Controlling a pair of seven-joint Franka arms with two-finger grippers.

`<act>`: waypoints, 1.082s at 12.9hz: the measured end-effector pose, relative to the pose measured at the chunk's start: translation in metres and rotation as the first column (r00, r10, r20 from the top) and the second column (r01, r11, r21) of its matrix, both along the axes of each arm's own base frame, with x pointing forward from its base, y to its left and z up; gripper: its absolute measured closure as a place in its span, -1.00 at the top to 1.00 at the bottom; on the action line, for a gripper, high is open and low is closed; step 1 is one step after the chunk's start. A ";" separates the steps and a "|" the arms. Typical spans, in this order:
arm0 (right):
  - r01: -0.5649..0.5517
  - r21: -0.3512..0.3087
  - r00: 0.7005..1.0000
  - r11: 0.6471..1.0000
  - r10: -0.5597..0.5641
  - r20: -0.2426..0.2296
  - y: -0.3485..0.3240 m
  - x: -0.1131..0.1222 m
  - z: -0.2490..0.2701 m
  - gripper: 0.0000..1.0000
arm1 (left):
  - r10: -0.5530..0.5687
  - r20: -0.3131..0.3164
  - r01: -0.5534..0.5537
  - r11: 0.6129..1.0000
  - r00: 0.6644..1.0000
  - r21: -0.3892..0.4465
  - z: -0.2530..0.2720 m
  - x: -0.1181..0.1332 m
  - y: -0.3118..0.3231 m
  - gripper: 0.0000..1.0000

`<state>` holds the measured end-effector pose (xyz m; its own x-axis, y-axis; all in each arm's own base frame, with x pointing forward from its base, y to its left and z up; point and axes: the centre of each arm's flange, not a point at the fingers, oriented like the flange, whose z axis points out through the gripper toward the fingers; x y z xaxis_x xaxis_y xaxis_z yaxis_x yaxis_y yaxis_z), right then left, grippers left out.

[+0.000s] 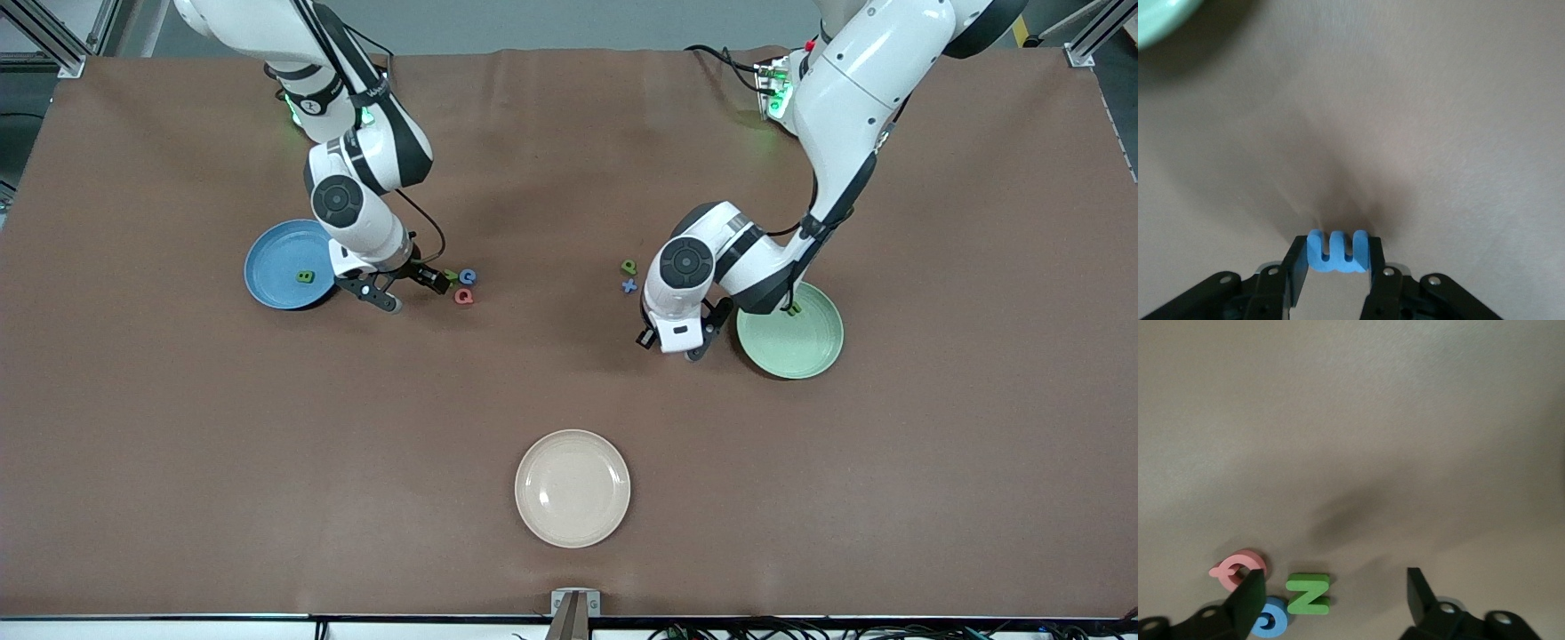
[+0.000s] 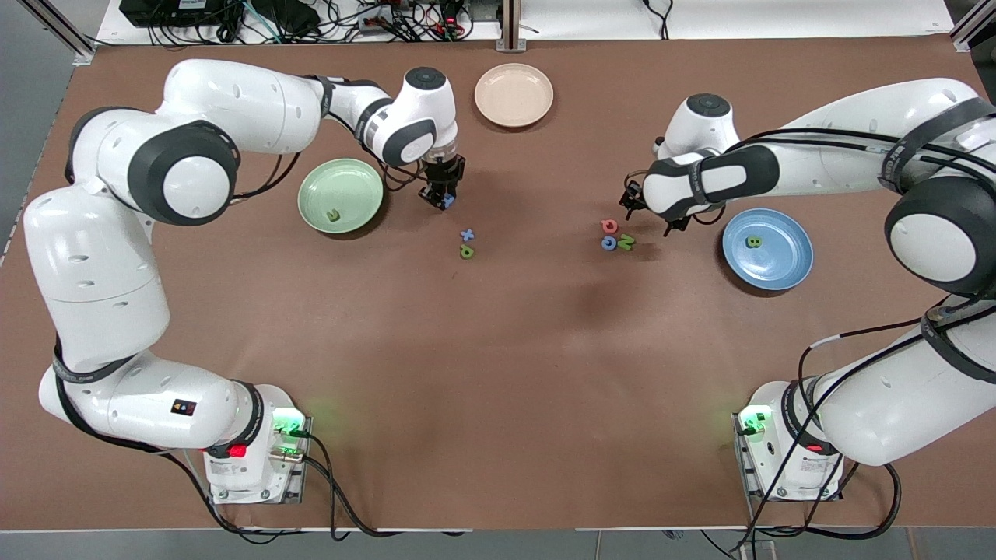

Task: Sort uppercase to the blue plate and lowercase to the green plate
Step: 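Place the m with the left gripper while the right gripper grasps N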

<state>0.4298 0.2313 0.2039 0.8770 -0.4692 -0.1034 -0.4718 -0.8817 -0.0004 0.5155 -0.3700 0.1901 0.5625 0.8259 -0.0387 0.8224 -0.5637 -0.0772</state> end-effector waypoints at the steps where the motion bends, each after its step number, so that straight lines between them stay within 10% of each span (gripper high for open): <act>1: -0.003 -0.002 1.000 1.000 0.003 0.003 0.001 -0.004 -0.004 0.54 | -0.004 0.006 0.004 1.000 1.000 0.008 0.012 0.004 0.006 -0.18; 7: 0.003 -0.006 1.000 1.000 -0.003 0.022 0.012 -0.015 -0.019 0.29 | -0.228 -0.062 0.226 0.973 0.972 -0.040 0.071 0.015 0.115 -0.18; 14: 0.018 -0.003 0.999 1.000 -0.018 0.041 0.015 -0.015 -0.024 0.29 | -0.561 -0.089 0.559 0.828 0.823 -0.043 0.053 0.023 0.215 -0.18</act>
